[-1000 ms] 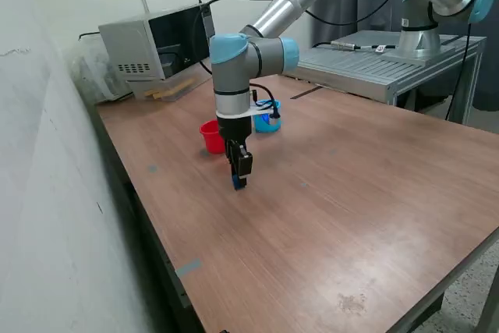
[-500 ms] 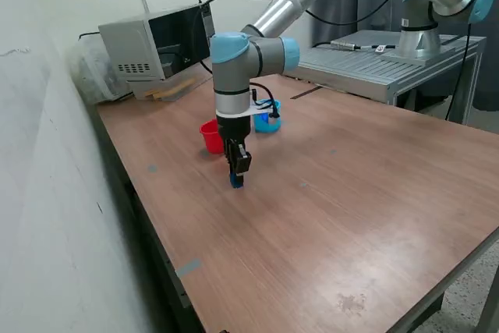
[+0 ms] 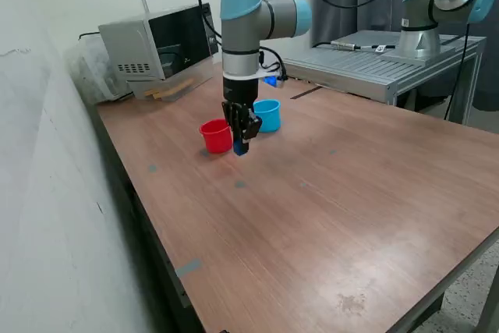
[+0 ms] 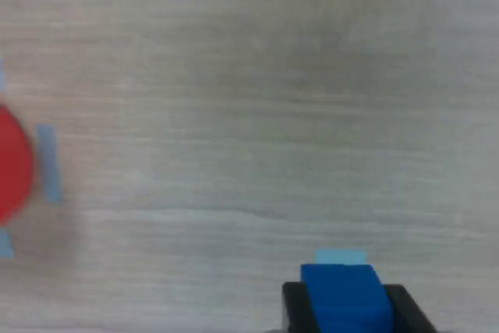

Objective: Place red objects in the red bin, and blue objects in the blue bin.

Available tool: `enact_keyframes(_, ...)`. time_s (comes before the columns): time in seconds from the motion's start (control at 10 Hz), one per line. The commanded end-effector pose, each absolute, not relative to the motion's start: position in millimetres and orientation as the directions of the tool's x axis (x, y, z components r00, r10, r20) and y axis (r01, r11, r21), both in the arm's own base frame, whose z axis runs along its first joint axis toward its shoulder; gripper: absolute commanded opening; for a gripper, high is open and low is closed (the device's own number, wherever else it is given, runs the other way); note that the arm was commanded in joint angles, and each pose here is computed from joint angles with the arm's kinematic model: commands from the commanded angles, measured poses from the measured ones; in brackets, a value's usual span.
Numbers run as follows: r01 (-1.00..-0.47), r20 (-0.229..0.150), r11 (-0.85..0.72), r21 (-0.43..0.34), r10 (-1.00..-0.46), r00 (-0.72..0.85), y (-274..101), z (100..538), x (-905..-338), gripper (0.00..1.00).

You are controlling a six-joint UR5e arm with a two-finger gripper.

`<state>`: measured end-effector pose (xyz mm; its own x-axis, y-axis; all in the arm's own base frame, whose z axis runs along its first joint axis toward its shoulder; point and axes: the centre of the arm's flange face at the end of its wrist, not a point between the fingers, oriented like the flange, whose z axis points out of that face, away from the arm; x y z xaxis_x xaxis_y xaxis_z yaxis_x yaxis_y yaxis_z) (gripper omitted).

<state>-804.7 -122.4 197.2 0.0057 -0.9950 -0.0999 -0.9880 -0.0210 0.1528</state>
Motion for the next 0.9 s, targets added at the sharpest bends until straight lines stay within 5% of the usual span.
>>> enact_keyframes(0.0,-0.988,-0.115,-0.118,0.099,-0.988,0.107,-123,253,-739,0.00)
enact_keyframes(0.1,-0.988,-0.119,-0.131,0.087,-0.986,0.120,-114,258,-727,0.00)
enact_keyframes(0.3,-0.996,-0.172,-0.066,0.063,-0.984,0.054,-35,269,-714,0.00)
enact_keyframes(0.8,-0.999,-0.164,-0.021,-0.031,-0.986,0.026,35,243,-666,0.00)
